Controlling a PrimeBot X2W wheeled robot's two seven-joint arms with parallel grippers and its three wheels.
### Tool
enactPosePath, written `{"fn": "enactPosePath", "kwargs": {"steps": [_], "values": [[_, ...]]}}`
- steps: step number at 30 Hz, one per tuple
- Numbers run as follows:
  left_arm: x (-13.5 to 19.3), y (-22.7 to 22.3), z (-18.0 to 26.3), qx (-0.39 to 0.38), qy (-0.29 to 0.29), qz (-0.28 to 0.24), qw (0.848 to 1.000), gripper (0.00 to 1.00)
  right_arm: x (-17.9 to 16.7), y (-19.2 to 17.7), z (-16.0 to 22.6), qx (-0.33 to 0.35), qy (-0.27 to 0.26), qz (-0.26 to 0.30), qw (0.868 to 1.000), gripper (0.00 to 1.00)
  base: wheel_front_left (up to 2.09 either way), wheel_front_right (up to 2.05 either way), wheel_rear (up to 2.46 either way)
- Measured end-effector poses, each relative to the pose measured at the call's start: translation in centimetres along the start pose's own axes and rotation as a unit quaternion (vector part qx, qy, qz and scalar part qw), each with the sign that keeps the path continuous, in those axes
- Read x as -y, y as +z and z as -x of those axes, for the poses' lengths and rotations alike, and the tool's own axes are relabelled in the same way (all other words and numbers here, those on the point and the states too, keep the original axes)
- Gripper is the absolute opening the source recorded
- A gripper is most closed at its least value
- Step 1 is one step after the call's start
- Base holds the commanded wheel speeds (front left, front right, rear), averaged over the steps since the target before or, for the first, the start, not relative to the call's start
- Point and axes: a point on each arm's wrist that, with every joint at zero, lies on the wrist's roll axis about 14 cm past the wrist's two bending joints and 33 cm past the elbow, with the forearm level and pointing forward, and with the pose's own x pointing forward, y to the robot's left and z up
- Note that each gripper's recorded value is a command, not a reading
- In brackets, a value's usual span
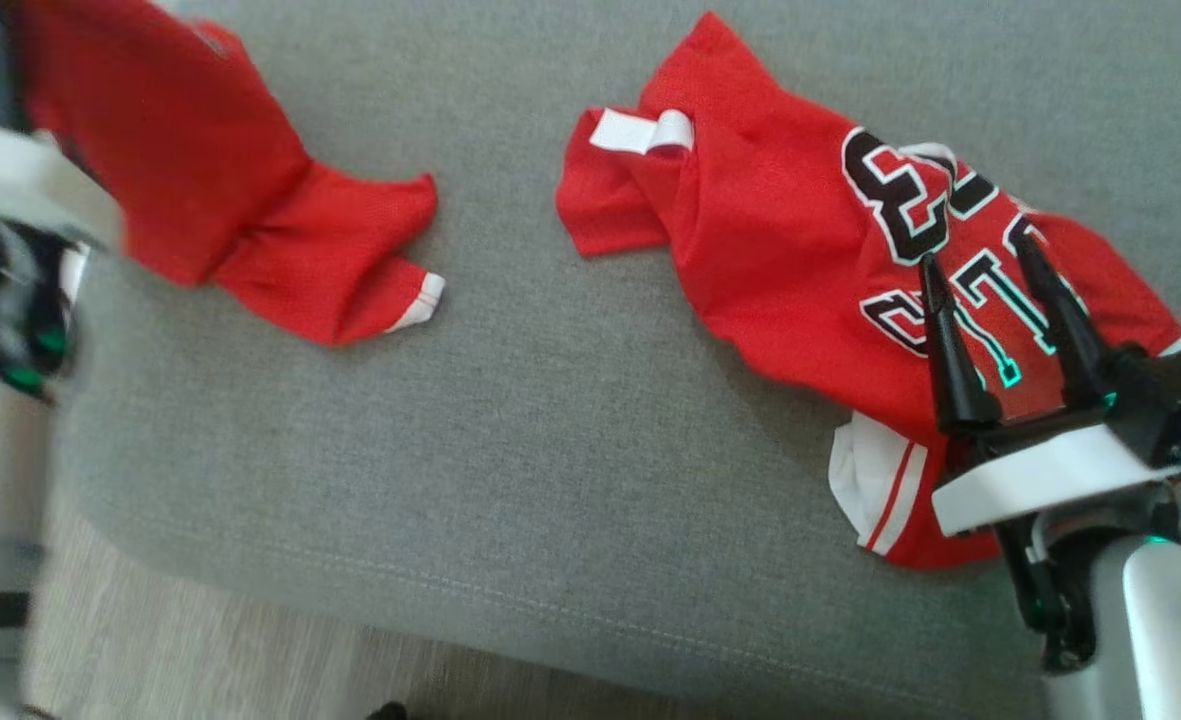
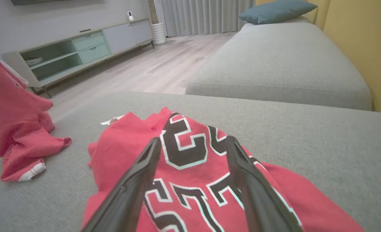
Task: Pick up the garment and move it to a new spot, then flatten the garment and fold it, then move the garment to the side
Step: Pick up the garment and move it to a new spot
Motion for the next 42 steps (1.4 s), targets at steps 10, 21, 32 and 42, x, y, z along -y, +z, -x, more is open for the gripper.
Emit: {"fn": "enactPosePath", "kwargs": {"steps": [10, 21, 32, 42], "values": [[5.0, -15.9, 3.4, -0.197, -0.023, 0.086, 0.976, 0.00, 1.8, -0.8, -1.5, -0.012, -0.008, 0.009, 1.000, 1.00, 0.00, 0.00, 0.00], [5.3, -12.9, 4.1, -0.130, 0.008, 0.108, 0.986, 1.00, 2.5, 1.8, 0.1, 0.021, -0.027, 0.022, 0.999, 1.00, 0.00, 0.00, 0.00], [9.7, -8.4, 10.4, -0.049, -0.043, 0.095, 0.993, 1.00, 3.3, 3.6, 4.1, 0.045, -0.062, 0.024, 0.997, 1.00, 0.00, 0.00, 0.00], [15.2, -2.7, 11.1, 0.024, -0.129, 0.094, 0.987, 1.00, 5.3, 3.6, 7.5, 0.048, -0.109, 0.020, 0.993, 1.00, 0.00, 0.00, 0.00]]}}
